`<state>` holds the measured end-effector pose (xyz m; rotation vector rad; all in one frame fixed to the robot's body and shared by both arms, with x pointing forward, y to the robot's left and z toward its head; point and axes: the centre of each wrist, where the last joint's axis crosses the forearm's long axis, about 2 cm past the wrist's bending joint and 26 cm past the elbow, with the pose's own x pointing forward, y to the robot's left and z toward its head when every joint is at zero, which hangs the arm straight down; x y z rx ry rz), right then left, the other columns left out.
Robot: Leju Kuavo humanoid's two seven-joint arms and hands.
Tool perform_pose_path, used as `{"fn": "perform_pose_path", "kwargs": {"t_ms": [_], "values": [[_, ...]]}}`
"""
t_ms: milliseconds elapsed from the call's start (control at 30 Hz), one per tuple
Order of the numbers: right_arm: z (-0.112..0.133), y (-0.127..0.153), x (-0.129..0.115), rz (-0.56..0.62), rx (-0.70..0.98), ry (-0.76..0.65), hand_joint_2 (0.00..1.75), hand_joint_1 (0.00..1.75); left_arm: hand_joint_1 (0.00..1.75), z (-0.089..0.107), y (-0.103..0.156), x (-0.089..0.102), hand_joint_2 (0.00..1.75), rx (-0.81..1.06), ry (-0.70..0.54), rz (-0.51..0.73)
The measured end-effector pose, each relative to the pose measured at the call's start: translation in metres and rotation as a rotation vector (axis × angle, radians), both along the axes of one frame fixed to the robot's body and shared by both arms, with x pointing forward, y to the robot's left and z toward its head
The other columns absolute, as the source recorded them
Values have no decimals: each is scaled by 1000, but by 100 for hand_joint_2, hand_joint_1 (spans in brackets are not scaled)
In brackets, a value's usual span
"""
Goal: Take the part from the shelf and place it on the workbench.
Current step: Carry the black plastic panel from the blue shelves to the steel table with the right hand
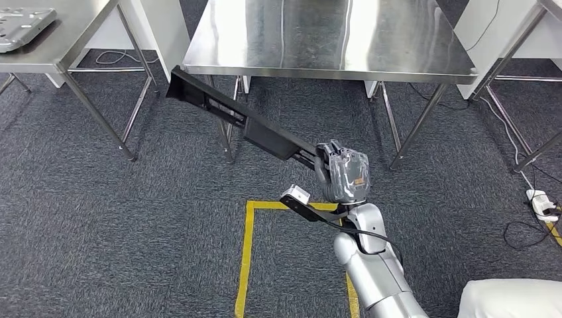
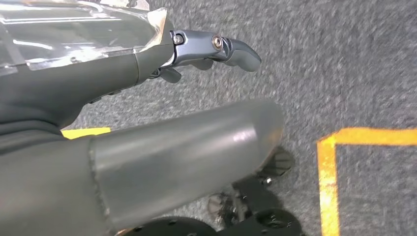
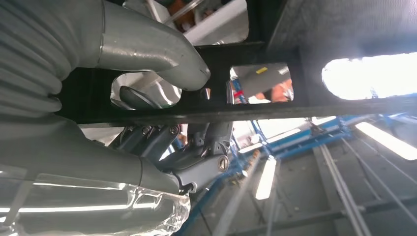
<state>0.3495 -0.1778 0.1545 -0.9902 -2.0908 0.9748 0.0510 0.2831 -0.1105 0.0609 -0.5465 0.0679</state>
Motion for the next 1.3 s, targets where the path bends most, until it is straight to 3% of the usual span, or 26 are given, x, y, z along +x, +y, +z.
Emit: {"fn": "perform_pose_path", "kwargs": {"t_ms": [1300], "values": [[-9, -1, -3, -3, -11, 30, 175, 175, 0, -1, -5, -5, 0, -9, 14, 19]]}}
